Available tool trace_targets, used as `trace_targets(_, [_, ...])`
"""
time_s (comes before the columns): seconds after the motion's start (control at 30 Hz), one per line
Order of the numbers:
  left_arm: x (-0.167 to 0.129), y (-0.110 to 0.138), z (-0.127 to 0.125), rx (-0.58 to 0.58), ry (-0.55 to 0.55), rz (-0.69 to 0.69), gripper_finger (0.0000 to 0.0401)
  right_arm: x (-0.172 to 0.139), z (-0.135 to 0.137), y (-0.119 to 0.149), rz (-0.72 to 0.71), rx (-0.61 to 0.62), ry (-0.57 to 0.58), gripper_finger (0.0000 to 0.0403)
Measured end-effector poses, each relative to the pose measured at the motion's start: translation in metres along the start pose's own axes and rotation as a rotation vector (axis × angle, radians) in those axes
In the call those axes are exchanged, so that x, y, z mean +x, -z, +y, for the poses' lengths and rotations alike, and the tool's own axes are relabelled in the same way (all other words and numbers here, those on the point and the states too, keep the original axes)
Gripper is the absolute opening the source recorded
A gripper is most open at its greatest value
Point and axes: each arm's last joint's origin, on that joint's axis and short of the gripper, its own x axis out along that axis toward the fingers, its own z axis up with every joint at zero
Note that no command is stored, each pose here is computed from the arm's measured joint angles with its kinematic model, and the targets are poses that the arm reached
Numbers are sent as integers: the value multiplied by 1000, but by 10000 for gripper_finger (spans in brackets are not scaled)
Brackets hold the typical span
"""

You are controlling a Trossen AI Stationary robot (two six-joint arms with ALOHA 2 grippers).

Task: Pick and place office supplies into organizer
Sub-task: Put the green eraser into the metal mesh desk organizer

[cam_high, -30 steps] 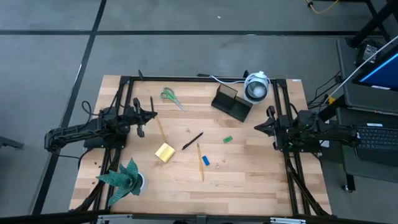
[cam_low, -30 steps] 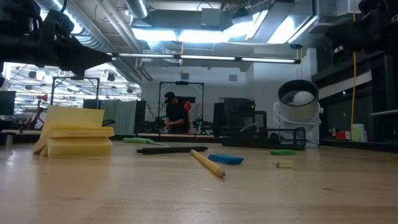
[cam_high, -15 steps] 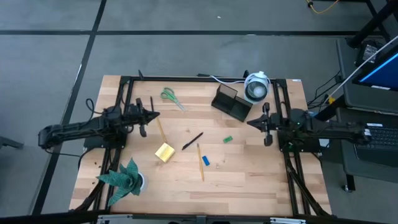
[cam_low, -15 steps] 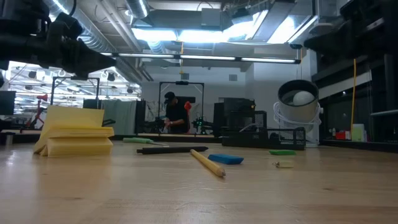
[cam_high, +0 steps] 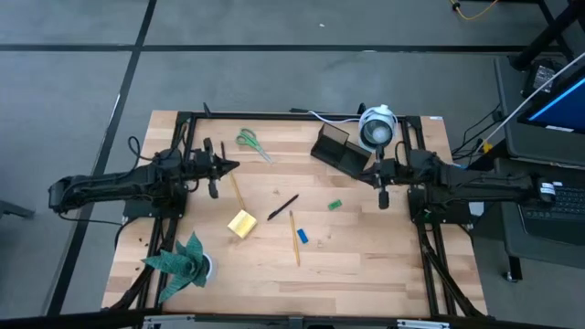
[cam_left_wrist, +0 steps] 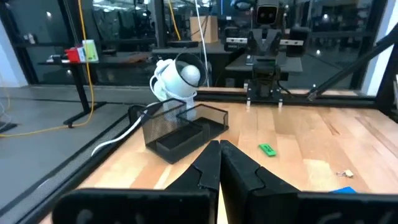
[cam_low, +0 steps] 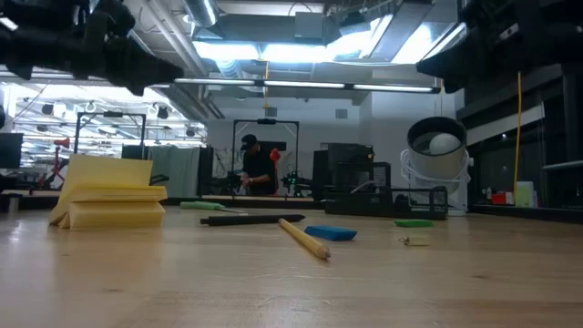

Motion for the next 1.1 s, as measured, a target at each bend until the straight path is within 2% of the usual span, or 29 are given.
trace_targets(0.13, [7,3,0,3,6,84,2,9,1,3,46,4,-102,5])
trace_targets(0.37, [16,11,-1,110,38,149,1,26,-2,1,107,-22,-115,5])
trace_targets(0.6, [17,12,-1,137,32,155,2,41,-5,-9,145,-29,-120,5])
trace_targets(0.7, [17,12,0,166,12,154,2,47,-7,-11,202,-23,-128,5])
trace_targets(0.8, [17,12,0,110,9,156,2,54,-7,-14,296,9,-140,4])
trace_targets(0.93, [17,12,0,40,4,160,2,63,-7,-20,436,25,-99,6])
trace_targets(1.1, [17,12,0,44,4,159,2,75,-9,-26,567,46,-102,8])
